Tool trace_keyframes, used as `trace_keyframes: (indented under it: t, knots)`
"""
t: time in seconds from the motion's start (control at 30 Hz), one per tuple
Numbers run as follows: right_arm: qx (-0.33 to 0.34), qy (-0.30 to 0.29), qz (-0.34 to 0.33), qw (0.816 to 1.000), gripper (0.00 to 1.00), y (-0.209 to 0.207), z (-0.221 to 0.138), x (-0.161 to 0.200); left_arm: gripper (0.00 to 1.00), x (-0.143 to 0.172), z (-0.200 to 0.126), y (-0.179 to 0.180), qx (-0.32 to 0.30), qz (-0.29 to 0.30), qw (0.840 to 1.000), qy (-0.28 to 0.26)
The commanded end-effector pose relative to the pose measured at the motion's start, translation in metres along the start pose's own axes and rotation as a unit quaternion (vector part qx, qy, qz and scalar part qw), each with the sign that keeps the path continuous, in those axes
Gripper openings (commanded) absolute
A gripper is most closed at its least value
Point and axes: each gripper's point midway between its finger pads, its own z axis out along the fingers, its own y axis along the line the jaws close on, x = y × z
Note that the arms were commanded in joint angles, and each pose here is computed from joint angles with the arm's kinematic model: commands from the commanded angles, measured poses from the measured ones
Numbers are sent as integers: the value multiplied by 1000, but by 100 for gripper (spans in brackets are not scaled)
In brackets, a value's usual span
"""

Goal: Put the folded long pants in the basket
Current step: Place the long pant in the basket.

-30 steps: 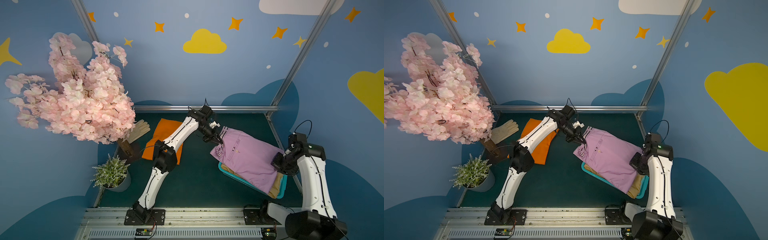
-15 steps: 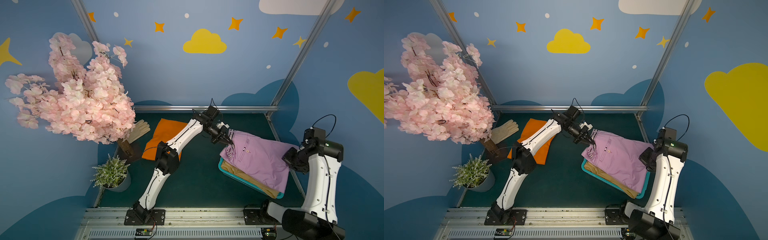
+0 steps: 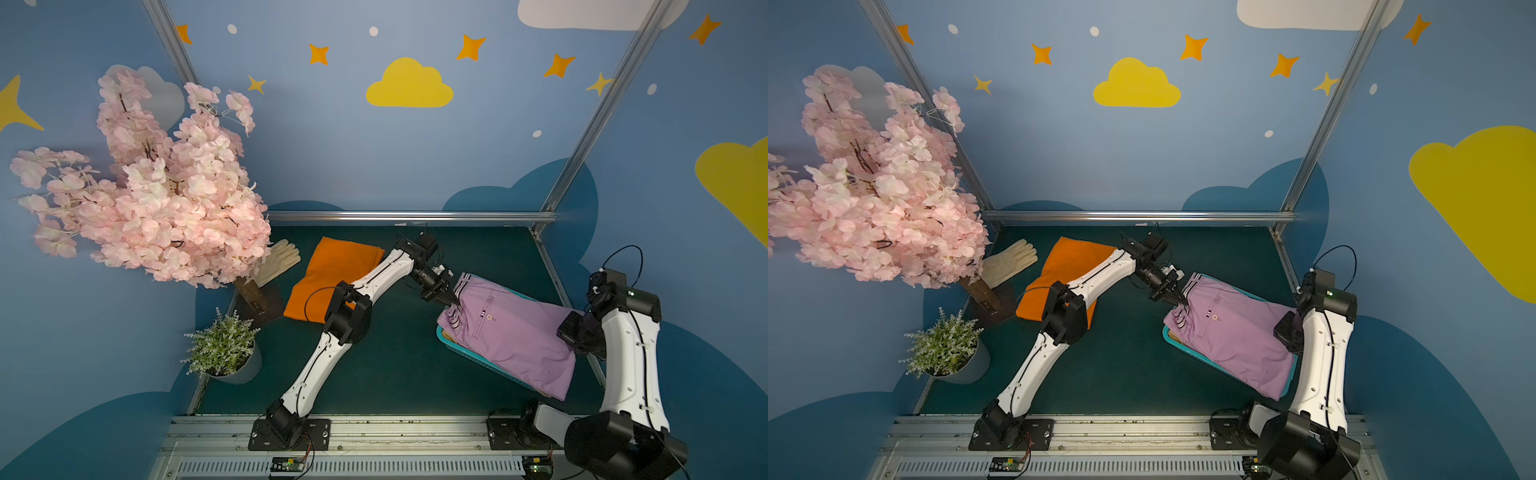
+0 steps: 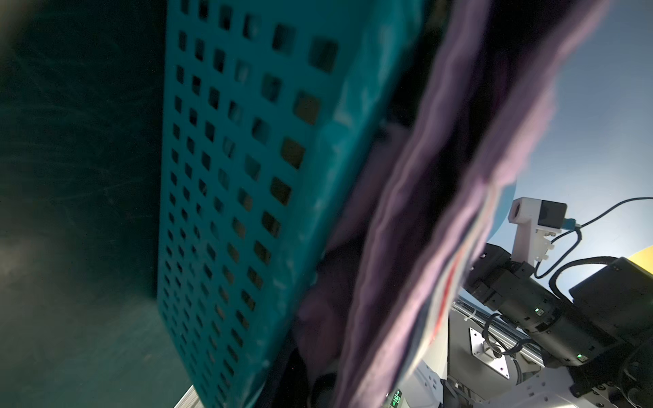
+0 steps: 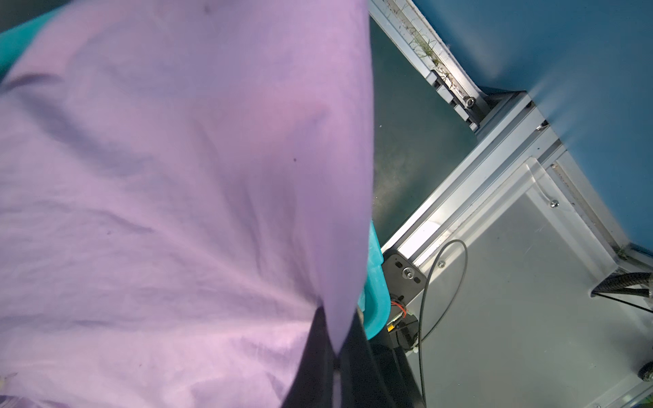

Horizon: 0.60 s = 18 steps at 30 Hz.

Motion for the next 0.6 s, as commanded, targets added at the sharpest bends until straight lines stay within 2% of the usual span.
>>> trace_keyframes:
  t: [0.0,0.13,0.23,0.4,0.57]
  knots:
    - [-1,-1,-2,1000,0,-1,6,7,12,-8,-25,-6,7,27,999,-23]
    - [0,-10,0,1000,0,-3,3,7,11,-4,-26,-3,2,18,1000,-19]
    - [-3,-11,-1,1000,0,-2,-4,5,6,7,-25,-15,-3,25,999,-20]
    - [4,-18,-2,1000,0,-5,-13,2,5,28,-23,-32,-12,34,999,-20]
    - [6,-17,-5,1000,0,-4,-3,3,4,25,-28,-14,-62,28,997,-43]
